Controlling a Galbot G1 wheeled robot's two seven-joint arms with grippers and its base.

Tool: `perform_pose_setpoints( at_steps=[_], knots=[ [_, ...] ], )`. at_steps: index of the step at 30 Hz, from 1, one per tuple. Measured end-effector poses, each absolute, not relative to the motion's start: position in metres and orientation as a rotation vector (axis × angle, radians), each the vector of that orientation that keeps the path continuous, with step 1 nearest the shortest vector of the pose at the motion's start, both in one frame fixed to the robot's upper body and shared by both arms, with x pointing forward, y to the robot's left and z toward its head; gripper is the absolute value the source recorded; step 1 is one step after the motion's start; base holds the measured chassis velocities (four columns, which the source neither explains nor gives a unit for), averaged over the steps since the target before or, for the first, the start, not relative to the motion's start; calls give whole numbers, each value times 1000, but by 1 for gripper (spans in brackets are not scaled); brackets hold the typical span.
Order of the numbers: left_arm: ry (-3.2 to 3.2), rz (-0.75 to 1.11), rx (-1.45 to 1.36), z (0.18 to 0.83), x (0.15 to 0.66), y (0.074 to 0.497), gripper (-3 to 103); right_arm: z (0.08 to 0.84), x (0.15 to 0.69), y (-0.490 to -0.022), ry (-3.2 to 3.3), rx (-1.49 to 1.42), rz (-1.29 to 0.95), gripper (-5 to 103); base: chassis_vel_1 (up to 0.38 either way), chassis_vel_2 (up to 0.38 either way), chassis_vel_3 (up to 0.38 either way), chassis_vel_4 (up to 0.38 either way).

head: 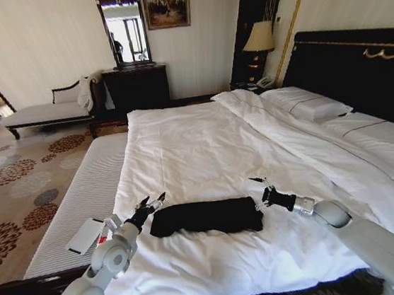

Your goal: Fold the clothes on the bed.

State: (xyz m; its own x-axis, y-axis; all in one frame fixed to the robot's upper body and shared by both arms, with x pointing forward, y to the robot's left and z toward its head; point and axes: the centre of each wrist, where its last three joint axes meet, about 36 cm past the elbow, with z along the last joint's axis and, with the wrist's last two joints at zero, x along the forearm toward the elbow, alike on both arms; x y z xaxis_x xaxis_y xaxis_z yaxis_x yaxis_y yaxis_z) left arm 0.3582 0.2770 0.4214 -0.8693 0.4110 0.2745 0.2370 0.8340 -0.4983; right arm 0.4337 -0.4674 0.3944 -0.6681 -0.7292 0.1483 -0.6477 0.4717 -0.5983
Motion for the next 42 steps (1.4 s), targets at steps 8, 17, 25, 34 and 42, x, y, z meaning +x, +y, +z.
perform_pose_setpoints(
  at_steps=[8, 17, 25, 34, 42],
  knots=[
    [-2594, 646, -535, 414, 340, 272, 100, 402, 439, -468, 2598, -1160, -972, 100, 0, 0, 0, 0],
    [-2545, 578, -612, 410, 305, 273, 100, 405, 444, -466, 2609, -1126, -965, 100, 0, 0, 0, 0],
    [-2608, 502, -720, 420, 283, 270, 100, 403, 444, -464, 2621, -1116, -961, 100, 0, 0, 0, 0],
    [-2574, 427, -759, 407, 247, 277, 100, 406, 446, -464, 2631, -1093, -963, 100, 0, 0, 0, 0],
    [-2531, 420, -707, 390, 227, 285, 100, 403, 439, -459, 2720, -1047, -809, 100, 0, 0, 0, 0]
  ],
)
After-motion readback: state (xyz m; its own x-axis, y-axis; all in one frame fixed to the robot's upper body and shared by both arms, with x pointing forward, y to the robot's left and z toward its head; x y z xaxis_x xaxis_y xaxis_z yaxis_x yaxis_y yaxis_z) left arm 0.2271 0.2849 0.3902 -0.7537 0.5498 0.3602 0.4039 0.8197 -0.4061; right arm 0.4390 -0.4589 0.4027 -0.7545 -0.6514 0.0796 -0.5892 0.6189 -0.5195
